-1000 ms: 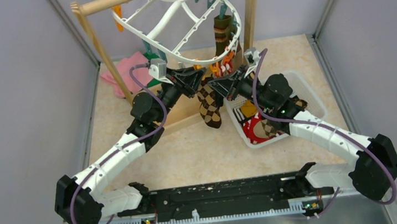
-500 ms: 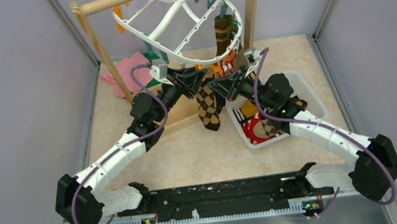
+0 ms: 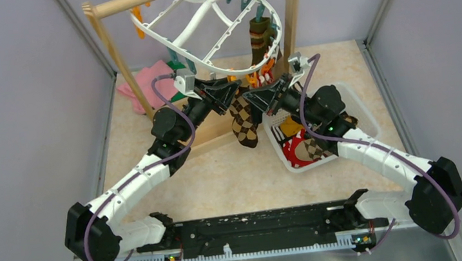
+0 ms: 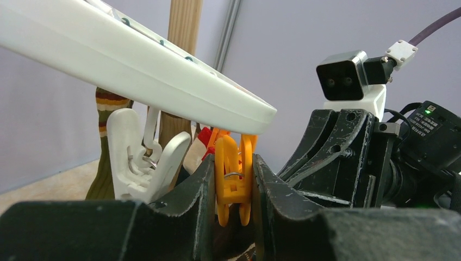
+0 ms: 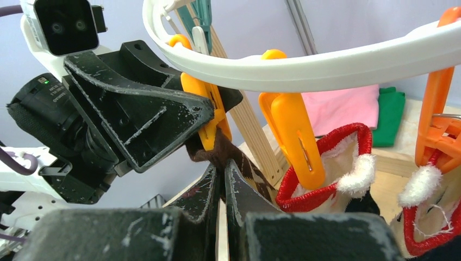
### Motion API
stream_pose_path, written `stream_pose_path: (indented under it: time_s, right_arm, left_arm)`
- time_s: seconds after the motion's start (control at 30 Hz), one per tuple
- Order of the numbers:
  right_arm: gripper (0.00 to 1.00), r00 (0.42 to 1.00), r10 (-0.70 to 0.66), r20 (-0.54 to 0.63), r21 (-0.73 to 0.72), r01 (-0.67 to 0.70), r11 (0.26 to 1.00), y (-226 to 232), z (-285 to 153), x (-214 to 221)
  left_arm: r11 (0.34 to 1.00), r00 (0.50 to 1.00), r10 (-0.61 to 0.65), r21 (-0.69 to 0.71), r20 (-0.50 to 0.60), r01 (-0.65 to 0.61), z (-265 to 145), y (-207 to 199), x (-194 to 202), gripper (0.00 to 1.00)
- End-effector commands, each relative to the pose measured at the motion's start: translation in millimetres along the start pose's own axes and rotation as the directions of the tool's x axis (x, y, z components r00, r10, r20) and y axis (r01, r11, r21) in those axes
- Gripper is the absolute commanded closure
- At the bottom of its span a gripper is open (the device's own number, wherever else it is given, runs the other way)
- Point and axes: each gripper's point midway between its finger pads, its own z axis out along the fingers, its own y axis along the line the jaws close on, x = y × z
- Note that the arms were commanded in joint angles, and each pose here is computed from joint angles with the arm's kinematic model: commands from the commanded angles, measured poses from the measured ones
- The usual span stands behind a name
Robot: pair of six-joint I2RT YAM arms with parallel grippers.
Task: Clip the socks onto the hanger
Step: Clamp the sock onto the hanger.
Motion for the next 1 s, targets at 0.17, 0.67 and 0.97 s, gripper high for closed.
stream_pose_path:
  time_s: [0.17,0.67,0.97]
  right_arm:
    - [1.00,1.000,-0.012,0.028,-0.089,0.015,0.996,18.5,-1.1,-18.0]
    - [1.00,0.998,-0.011,0.060,-0.105,0.017,0.994,20.2,-0.3,-28.0]
    - [1.00,0.998,0.008,0.063,-0.103,-0.001,0.995,13.7,3.1,-27.5]
  left_arm:
    - [0.994,0.999,0.006,0.112,-0.049,0.000,-6.4,-17.9,16.7,1.00]
    - [0.988,0.998,-0.003,0.155,-0.060,0.012,-8.2,-22.2,22.1,1.00]
    - [0.984,0.998,-0.015,0.174,-0.063,0.026,-8.3,-25.8,22.3,1.00]
